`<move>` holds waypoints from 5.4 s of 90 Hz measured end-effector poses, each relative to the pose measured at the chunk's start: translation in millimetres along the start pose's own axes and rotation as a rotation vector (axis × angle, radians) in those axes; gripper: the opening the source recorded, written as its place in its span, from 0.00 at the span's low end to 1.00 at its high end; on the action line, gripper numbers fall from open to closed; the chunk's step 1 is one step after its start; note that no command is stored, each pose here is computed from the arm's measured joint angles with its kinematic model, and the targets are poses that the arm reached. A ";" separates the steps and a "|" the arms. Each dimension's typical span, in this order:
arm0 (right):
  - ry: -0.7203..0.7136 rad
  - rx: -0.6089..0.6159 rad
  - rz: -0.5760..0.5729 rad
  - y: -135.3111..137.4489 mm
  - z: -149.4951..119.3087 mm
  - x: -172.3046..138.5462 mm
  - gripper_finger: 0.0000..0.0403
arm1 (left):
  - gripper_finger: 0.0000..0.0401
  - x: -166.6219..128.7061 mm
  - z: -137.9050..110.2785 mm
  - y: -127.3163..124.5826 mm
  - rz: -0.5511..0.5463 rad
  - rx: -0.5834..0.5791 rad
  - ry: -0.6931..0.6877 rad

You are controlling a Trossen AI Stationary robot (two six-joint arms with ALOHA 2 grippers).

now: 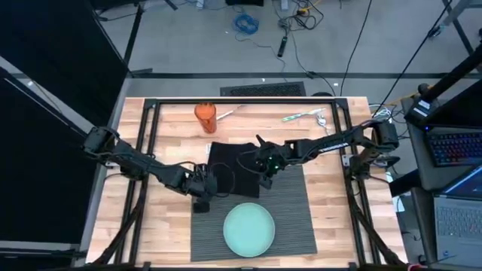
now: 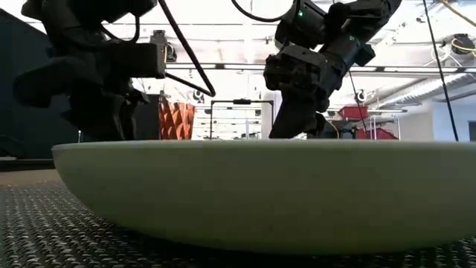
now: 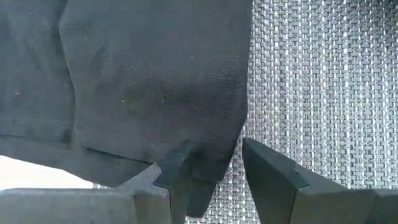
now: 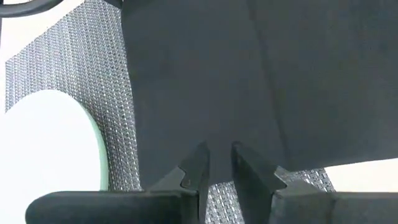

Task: Set table place
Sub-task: Fold the black napkin

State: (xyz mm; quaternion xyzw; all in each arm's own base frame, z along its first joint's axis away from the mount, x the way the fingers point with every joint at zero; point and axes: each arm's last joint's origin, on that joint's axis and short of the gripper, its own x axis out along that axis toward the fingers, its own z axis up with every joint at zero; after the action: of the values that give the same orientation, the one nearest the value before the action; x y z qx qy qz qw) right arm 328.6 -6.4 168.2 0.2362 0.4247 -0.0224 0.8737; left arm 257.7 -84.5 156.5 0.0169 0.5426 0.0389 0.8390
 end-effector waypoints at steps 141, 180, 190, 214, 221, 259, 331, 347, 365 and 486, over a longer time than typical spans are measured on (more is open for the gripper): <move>0.005 -0.005 -0.006 -1.5 -0.1 -0.2 0.13 | 0.08 6.6 11.8 -8.4 -0.085 -0.084 0.028; 0.005 -0.014 -0.006 -1.5 -0.1 -0.2 0.13 | 0.14 6.6 12.4 -8.5 -0.083 -0.080 0.020; 0.005 -0.014 -0.006 -1.7 0.0 -0.3 0.13 | 0.09 6.6 12.4 -8.5 -0.085 -0.078 0.020; 0.004 -0.018 -0.006 -1.6 0.0 -0.3 0.13 | 0.00 5.8 13.1 -8.9 -0.101 -0.077 0.019; 0.004 -0.017 -0.006 -1.7 0.0 -0.3 0.13 | 0.00 2.7 13.7 -8.4 -0.104 -0.080 0.009; 0.004 -0.021 -0.006 -1.7 0.2 -0.3 0.13 | 0.00 -24.4 6.2 6.5 0.006 -0.089 0.022; 0.011 -0.023 -0.004 -1.8 -0.4 -0.3 0.13 | 0.12 -21.6 -6.8 14.3 0.040 -0.183 0.189; 0.026 -0.019 -0.010 -2.3 -1.9 -0.3 0.13 | 0.26 -21.2 -6.7 17.2 0.074 -0.210 0.184; 0.039 -0.021 0.016 -1.5 -2.4 -0.3 0.14 | 0.37 -21.7 -9.3 19.6 0.110 -0.327 0.205; -0.047 -0.327 0.142 38.3 -20.4 44.7 0.26 | 0.39 -43.7 -40.7 5.0 0.445 -0.255 -0.066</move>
State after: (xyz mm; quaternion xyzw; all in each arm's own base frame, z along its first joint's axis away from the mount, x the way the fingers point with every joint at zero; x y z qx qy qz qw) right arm 351.4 43.6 138.9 0.1197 0.3845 0.1032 0.9095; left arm 202.5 -83.7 179.8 0.0313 0.4886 0.2898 0.8224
